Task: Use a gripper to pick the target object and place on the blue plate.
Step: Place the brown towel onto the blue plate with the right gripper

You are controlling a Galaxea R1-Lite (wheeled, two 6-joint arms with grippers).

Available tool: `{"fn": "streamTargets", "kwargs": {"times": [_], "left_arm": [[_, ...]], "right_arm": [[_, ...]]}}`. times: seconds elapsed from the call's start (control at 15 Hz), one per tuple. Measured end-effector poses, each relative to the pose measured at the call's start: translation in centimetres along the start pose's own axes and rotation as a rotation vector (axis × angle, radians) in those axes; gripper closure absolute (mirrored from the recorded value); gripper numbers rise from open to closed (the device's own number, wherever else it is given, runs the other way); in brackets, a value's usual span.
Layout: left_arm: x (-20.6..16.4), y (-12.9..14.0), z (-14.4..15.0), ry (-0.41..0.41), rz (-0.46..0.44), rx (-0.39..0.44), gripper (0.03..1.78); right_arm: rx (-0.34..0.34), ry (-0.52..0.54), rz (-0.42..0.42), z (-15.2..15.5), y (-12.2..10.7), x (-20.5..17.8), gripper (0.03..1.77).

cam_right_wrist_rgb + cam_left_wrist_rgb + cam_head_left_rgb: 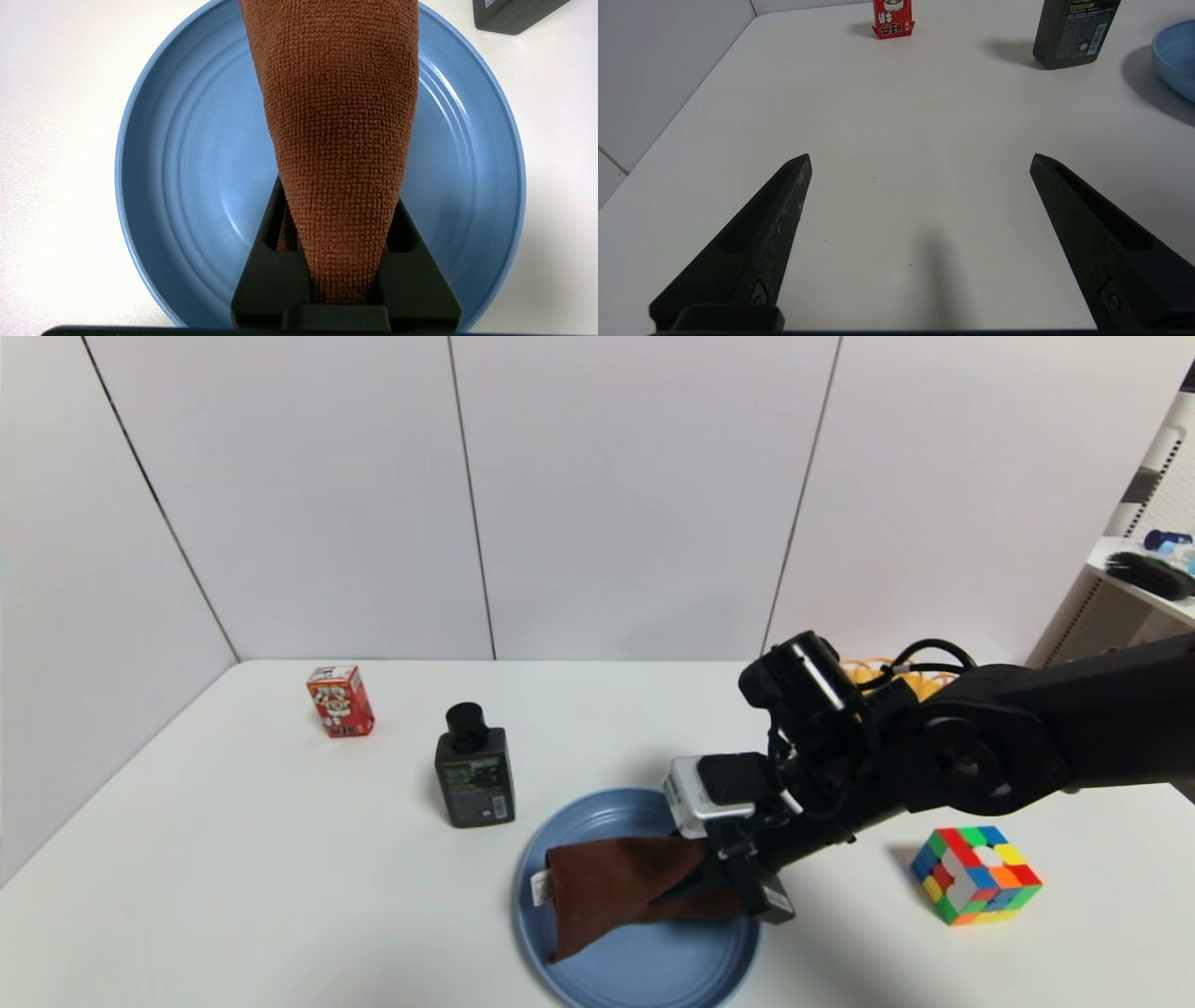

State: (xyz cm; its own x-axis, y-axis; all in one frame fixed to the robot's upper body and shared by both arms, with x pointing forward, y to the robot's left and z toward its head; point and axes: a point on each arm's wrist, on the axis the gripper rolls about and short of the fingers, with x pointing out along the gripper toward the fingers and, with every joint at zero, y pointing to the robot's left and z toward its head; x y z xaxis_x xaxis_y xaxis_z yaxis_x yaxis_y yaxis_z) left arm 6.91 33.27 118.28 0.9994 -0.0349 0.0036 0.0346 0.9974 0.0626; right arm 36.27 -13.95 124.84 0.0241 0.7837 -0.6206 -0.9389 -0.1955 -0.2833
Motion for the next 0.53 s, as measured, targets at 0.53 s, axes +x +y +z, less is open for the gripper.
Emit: {"fn": "streamTargets", "kwargs": {"times": [0.53], "left_arm": [[0.0, 0.0, 0.0, 0.0, 0.0, 0.0, 0.12]], "right_arm": [[-0.003, -0.001, -0.002, 0.09, 0.06, -0.14, 1.01]]}}
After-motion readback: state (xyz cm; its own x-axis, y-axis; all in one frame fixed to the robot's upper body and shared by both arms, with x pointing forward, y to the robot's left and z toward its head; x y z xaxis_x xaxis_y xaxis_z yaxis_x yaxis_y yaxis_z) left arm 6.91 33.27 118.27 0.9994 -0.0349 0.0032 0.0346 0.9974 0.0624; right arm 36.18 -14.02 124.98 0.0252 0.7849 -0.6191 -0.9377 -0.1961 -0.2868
